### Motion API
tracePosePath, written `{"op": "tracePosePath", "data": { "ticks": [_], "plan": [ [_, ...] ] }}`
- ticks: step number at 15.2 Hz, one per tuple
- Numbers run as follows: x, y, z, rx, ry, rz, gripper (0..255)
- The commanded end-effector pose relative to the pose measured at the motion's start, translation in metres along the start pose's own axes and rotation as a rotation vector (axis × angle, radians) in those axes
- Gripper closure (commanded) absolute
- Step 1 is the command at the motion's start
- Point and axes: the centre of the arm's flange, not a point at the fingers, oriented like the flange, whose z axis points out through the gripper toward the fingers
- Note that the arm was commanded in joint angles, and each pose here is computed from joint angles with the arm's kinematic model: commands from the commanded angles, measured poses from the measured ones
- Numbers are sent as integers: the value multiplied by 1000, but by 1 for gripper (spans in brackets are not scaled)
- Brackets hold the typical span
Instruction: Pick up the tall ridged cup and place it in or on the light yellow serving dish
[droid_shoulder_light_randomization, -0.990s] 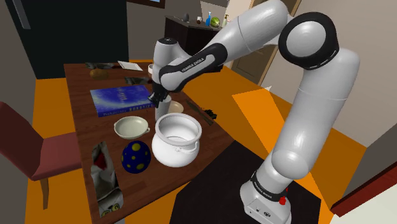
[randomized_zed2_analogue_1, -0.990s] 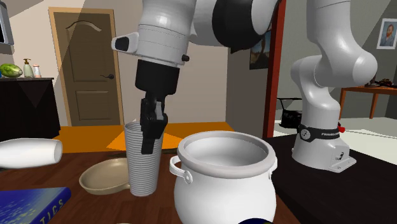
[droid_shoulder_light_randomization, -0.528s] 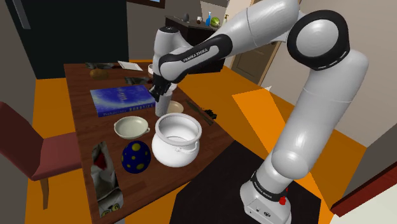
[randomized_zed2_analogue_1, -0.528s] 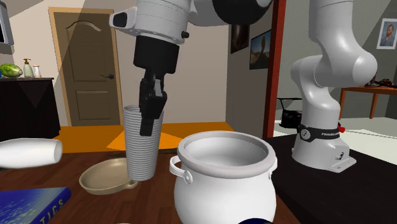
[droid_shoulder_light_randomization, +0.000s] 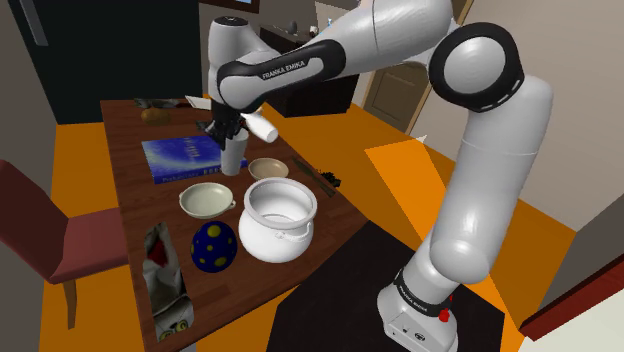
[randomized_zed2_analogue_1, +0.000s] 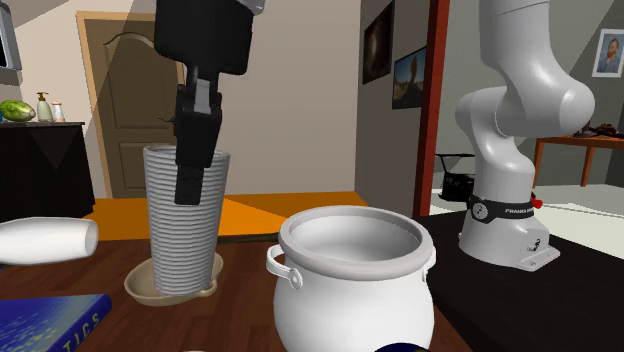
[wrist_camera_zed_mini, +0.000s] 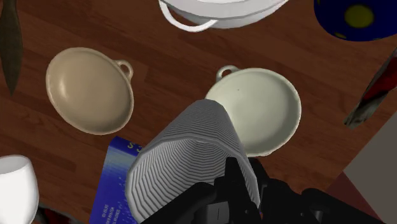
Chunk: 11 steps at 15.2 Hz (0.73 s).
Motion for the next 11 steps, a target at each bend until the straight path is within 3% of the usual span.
{"op": "tracePosePath", "data": {
  "ticks": [1,6,11],
  "plan": [
    [17,-19,-8,-1,0,1,255],
    [53,-60,-24,-1,0,1,255],
    [49,-63,2,-1,0,1,255]
  ]
}}
